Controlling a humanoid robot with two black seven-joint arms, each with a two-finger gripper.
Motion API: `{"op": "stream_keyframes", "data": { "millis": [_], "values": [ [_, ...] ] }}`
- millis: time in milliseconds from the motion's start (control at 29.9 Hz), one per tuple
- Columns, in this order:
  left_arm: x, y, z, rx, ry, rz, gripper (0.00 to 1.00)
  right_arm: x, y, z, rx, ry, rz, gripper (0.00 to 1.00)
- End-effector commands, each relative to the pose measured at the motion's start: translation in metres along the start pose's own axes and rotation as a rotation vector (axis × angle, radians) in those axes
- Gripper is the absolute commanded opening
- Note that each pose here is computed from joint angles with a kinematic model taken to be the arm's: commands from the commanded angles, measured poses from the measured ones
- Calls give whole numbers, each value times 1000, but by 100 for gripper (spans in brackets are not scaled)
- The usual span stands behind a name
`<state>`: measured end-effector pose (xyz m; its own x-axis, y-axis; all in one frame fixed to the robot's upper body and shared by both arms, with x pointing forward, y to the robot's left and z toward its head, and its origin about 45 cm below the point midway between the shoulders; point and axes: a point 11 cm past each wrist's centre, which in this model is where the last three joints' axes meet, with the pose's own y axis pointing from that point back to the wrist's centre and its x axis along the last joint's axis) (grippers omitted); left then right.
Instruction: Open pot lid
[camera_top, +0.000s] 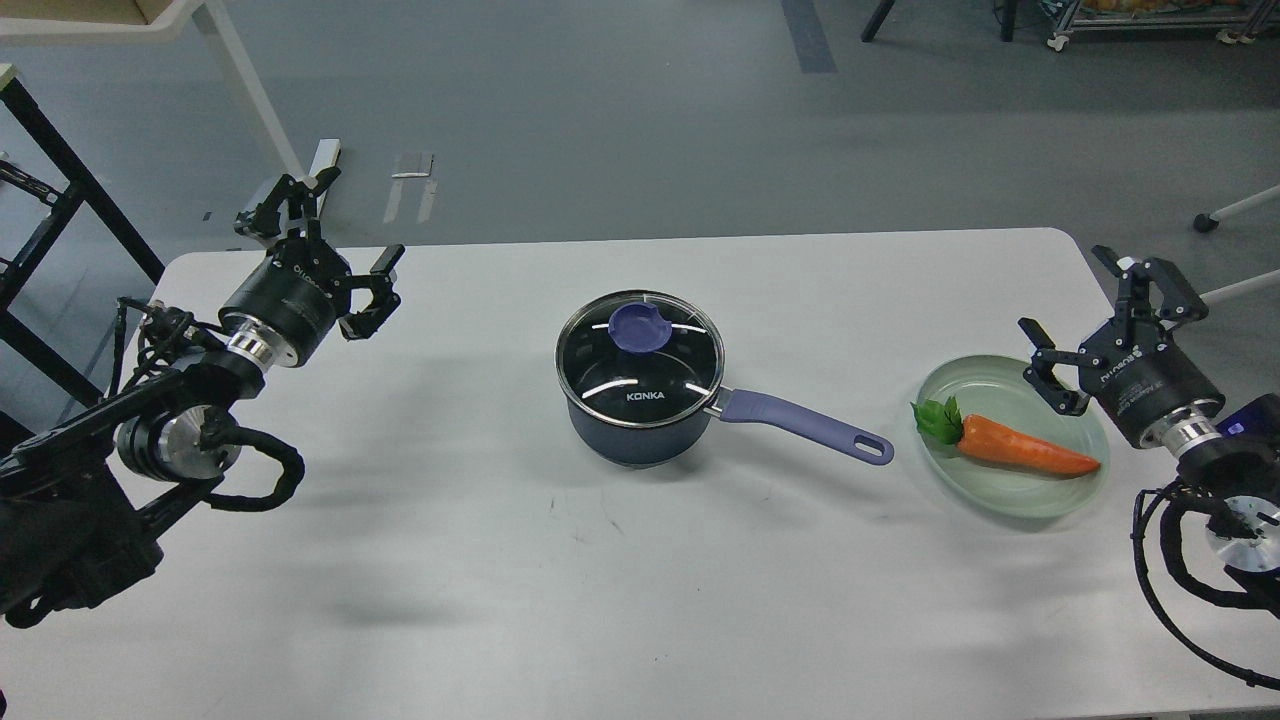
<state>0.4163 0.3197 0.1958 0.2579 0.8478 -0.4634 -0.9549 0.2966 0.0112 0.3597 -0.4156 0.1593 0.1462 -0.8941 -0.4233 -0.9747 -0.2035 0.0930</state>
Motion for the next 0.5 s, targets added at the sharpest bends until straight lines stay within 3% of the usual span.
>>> {"op": "stream_keyframes", "data": {
  "millis": [0, 268, 368, 435, 468],
  "values": [
    [0, 0, 0, 2, -3, -7, 99, 0, 0, 0, 2, 0, 1, 100],
    [17, 11, 0, 49, -64, 26, 99, -3, -5, -18, 0, 107, -28, 100],
    [25, 16, 6, 67, -100, 30, 99, -15, -11, -66, 17, 278, -110, 100],
    [25, 16, 7, 65, -102, 30, 99, -17, -11, -67, 16, 288, -118, 100],
    [26, 14, 15, 50, -114, 32, 99, -41, -16, -99, 8, 488, -235, 100]
  ]
}}
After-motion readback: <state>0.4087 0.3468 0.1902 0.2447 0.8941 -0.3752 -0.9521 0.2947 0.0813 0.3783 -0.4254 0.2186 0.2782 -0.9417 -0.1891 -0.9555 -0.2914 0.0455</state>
